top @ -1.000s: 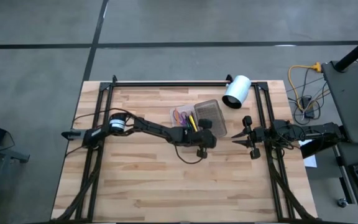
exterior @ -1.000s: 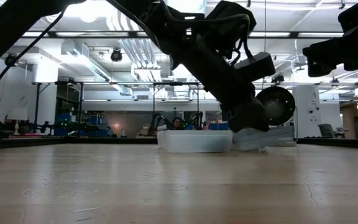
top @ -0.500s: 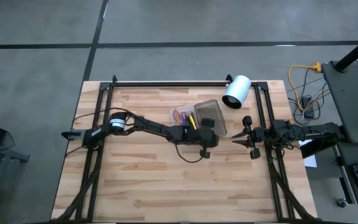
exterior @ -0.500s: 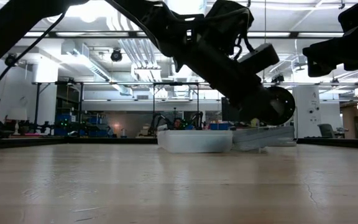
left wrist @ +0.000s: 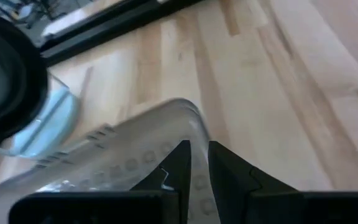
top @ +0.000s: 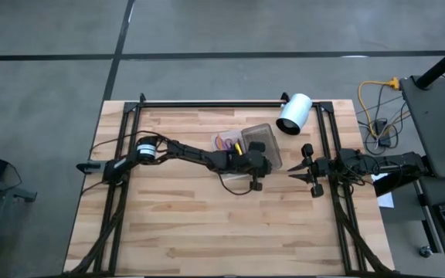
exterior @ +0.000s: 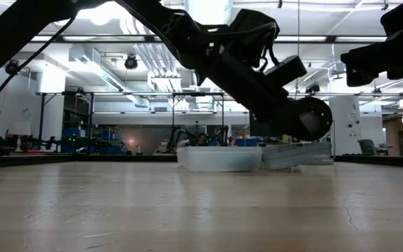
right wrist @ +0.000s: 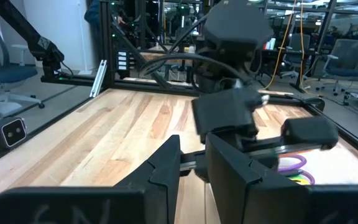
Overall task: Pick & place school supplies into a supply box
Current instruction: Close the supply box
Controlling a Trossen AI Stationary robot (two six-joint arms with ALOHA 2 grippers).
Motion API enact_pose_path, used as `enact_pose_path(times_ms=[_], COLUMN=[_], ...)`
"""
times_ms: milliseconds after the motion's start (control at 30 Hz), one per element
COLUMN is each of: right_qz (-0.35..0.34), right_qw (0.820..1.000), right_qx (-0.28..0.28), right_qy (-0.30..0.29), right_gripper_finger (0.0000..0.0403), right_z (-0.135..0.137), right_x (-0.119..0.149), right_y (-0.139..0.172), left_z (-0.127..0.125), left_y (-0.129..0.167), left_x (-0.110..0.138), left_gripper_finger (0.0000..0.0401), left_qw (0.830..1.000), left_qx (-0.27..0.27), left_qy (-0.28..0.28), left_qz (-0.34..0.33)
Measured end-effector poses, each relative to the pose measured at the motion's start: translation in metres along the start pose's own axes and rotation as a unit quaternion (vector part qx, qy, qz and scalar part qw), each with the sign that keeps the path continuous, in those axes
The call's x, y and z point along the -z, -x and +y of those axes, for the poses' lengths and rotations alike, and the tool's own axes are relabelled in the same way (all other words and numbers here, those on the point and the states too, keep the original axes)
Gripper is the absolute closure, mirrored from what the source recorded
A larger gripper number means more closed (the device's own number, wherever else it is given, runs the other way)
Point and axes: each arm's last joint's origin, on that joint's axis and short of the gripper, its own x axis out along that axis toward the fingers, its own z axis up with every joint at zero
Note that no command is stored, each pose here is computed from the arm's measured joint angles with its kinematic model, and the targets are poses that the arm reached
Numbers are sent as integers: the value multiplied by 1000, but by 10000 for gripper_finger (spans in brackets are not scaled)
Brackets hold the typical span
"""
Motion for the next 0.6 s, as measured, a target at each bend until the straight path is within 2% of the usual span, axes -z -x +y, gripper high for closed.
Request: enact_pose_path(times_ms=[300,600], right_qz=[0,0], right_qw=[1000,1000], right_qx=[0,0], right_qy=[0,0], right_gripper_finger=[335,335], right_z=[0,0], right_x=[0,0], right_y=[0,0], left_z=[-6,-6], left_y=[-1,-1], left_x=[15,15], left_gripper_finger=[360,360], left_qw=[1000,1000], left_qx=[10,10], left_qy=[-4,-4], left_qz=[21,21])
